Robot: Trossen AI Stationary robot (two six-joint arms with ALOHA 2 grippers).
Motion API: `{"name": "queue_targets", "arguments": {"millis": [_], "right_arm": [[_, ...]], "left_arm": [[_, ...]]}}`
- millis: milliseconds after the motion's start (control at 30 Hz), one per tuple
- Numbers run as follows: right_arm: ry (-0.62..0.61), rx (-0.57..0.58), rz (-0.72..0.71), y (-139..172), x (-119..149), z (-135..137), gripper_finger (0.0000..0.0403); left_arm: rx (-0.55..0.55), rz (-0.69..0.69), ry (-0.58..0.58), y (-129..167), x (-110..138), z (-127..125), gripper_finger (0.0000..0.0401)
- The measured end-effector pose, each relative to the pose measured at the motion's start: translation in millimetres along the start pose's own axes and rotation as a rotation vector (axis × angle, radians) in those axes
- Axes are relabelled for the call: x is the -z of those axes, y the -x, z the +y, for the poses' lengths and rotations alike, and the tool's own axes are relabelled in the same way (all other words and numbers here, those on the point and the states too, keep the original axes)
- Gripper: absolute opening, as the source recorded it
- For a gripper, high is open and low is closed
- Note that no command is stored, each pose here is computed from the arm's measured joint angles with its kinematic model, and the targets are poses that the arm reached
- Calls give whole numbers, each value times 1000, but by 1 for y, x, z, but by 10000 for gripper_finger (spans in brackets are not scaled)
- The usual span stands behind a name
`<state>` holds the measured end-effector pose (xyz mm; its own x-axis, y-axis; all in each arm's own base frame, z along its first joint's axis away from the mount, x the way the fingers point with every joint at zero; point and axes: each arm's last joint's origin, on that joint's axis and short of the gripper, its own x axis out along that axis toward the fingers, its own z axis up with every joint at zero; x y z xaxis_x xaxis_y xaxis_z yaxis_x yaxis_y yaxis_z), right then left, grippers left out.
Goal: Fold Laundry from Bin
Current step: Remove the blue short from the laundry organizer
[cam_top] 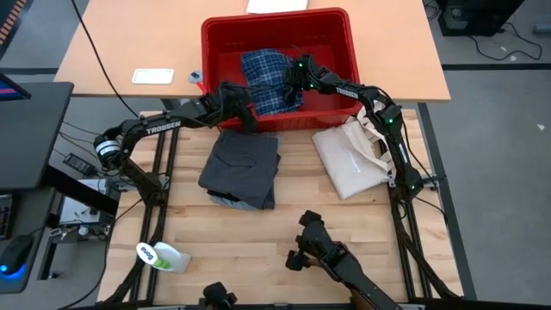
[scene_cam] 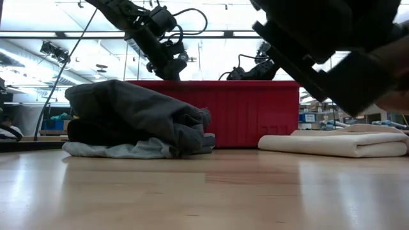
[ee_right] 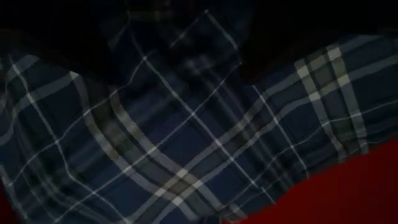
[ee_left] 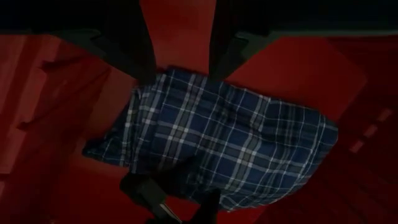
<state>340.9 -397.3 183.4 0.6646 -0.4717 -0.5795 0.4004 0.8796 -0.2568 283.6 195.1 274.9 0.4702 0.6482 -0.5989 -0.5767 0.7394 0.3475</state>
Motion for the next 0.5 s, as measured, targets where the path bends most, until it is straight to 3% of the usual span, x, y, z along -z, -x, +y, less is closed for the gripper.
{"name": "queue_targets", "arguments": {"millis": [100, 200, 433, 500], "right_arm": [[-2, -3, 8, -1, 3, 1, 339], [5, 10, 22, -2, 6, 2, 285], [108, 44, 41, -4, 11, 2, 54], [121, 47, 40, -4, 11, 2, 22]], "left_arm": [[0, 0, -1, 0, 0, 0, 153], [1, 0, -2, 0, 0, 0, 153], [1, -1, -5, 0, 0, 0, 153], [0, -3, -15, 0, 0, 0, 153]]}}
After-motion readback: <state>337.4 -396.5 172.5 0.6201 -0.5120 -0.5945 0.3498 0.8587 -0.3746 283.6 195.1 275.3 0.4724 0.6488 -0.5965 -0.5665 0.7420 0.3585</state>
